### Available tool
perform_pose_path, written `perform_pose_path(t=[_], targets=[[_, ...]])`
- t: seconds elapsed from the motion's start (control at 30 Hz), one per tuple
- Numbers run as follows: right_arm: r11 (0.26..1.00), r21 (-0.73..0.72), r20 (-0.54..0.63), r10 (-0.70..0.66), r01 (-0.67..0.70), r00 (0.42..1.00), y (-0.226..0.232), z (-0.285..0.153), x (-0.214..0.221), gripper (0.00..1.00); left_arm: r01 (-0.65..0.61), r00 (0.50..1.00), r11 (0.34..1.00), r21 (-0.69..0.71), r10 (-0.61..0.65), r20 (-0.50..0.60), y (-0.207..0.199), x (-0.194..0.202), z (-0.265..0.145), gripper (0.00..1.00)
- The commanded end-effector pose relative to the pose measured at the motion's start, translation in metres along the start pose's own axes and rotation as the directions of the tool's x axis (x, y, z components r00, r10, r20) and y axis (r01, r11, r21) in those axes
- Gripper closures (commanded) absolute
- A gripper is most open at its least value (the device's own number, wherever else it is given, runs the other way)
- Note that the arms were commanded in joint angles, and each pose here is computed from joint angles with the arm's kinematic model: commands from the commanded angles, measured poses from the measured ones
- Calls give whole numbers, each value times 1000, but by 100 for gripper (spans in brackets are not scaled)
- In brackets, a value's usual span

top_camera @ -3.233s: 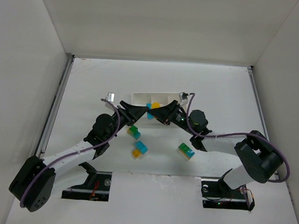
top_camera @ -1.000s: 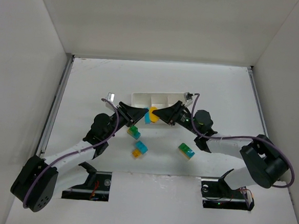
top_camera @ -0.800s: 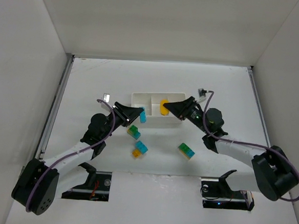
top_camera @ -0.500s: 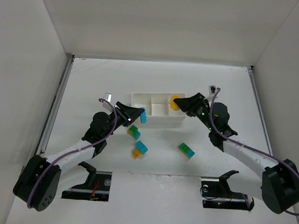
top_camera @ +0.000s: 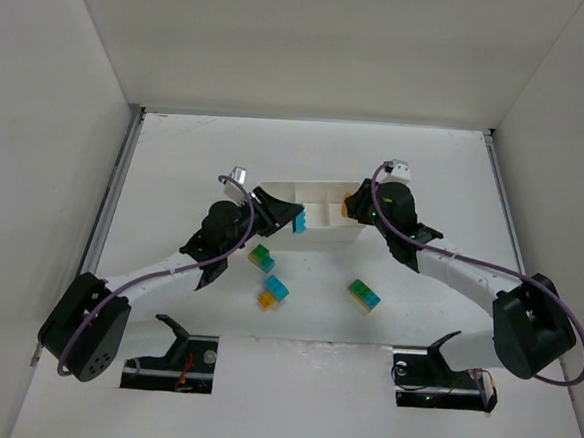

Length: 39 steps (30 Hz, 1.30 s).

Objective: Sort the legos into containers by color

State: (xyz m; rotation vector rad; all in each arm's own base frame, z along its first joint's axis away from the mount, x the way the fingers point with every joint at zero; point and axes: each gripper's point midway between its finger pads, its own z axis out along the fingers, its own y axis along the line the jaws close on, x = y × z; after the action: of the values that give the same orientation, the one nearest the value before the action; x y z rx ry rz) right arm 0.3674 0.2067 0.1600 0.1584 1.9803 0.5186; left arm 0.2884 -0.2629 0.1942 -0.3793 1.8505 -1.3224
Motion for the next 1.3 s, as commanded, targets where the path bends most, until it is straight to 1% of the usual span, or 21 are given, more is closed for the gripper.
perform_pose_path(t=[0.0,0.07,0.13,0.23,0.3,0.33,0.47,0.53,0.6,0.73,0.8,0.87,0.97,1.03,1.2,1.27], targets=[[998,24,63,-56,54,996,6,5,-24,57,-107,993,994,7,107,55,-19,-16,12,92],[998,20,74,-56,54,996,8,6,-28,46,-145,988,989,-16,145,53,-20,-17,17,92],[999,9,97,-48,48,994,10,2,-34,38,-181,982,982,-51,183,55,-18,-20,24,92],[999,-16,136,-35,38,990,12,-9,-41,34,-229,971,968,-100,235,50,-12,-22,33,92],[999,-27,159,-21,26,987,10,-18,-43,34,-258,963,958,-127,265,48,-8,-23,38,92],[999,-31,172,-14,19,985,8,-22,-43,36,-278,957,949,-146,286,38,-5,-21,42,91],[999,-45,224,20,-11,974,1,-35,-42,55,-352,933,909,-223,361,-3,6,-17,57,90],[998,-53,233,39,-28,972,0,-38,-41,57,-385,920,887,-257,392,-24,11,-14,64,90],[997,-63,234,50,-36,971,0,-40,-42,57,-419,904,862,-286,427,-38,15,-13,73,89],[997,-69,234,45,-30,971,1,-43,-41,54,-474,872,808,-349,486,-59,24,-12,87,86],[997,-70,236,45,-29,971,2,-43,-42,53,-503,853,783,-365,517,-68,26,-12,94,83],[997,-71,239,41,-25,970,2,-45,-43,50,-517,844,770,-374,530,-77,27,-12,98,76],[997,-72,244,37,-20,969,2,-47,-45,46,-520,842,763,-384,533,-81,29,-12,99,65],[997,-73,245,36,-19,969,2,-47,-45,45,-517,842,765,-383,534,-70,26,-16,97,60],[997,-70,235,28,-11,972,2,-45,-42,45,-514,842,780,-357,539,-36,7,-25,86,54],[998,-69,232,26,-10,972,3,-44,-41,47,-518,839,781,-350,543,-30,2,-27,82,52]])
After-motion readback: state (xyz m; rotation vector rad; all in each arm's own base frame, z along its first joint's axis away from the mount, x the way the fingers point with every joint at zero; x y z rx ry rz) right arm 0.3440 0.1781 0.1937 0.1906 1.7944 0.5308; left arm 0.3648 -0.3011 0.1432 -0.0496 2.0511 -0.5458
